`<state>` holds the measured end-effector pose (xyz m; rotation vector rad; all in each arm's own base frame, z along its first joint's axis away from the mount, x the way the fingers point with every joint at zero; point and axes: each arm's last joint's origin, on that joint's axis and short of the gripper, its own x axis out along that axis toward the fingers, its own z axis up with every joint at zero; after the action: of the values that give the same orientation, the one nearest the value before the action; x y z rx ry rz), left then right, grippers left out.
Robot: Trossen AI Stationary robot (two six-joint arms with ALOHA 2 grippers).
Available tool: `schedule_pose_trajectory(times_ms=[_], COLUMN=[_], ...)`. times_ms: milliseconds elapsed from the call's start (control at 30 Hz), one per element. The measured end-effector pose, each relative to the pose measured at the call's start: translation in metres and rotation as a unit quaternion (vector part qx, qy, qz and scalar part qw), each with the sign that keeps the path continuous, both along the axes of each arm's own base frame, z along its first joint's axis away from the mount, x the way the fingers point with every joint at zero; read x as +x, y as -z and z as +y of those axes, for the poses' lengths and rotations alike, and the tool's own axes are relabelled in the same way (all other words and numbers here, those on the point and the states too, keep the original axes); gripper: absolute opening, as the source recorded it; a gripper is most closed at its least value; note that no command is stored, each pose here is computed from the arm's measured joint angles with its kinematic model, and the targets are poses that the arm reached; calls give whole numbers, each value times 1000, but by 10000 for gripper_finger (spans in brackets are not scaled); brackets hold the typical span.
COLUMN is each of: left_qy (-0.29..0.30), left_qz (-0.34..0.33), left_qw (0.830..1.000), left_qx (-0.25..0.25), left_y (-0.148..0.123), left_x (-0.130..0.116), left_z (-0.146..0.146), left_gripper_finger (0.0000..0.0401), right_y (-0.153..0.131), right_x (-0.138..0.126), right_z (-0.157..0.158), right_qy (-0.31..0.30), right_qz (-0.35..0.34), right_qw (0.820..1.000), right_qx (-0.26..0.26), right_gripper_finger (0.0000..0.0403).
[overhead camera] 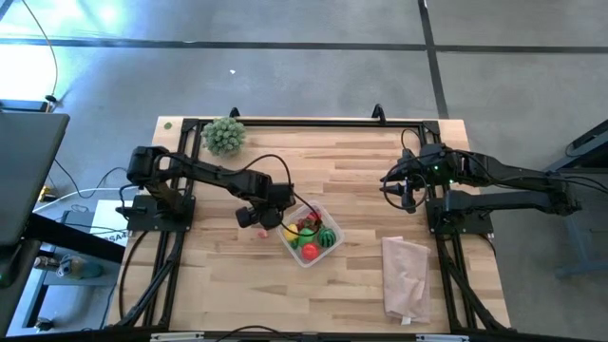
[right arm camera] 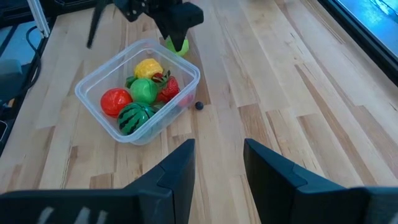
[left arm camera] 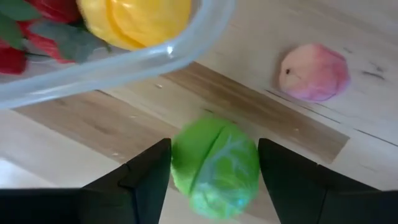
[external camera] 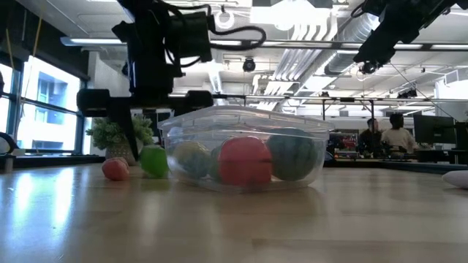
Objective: Pick and placing Produce into tupperware
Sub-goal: Put the green cabbage into the transparent bin
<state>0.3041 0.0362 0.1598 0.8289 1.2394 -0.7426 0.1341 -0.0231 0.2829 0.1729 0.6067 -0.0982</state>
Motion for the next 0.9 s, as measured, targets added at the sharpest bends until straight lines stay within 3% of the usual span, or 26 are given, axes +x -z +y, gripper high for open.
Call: schedule_pose_trajectory(times_ms=[900], left_qy=[9], left_qz=[11], left_qw=[1000], left_qx=[2], left_y=[15], left_x=[-7], left_z=[-1], left_gripper_finger=[228], right_y=[0], right_x=[0], right_z=[0], right_qy=[0], right_qz=[0], right_qw=[1000], right_qx=[0], right_gripper_finger=[129])
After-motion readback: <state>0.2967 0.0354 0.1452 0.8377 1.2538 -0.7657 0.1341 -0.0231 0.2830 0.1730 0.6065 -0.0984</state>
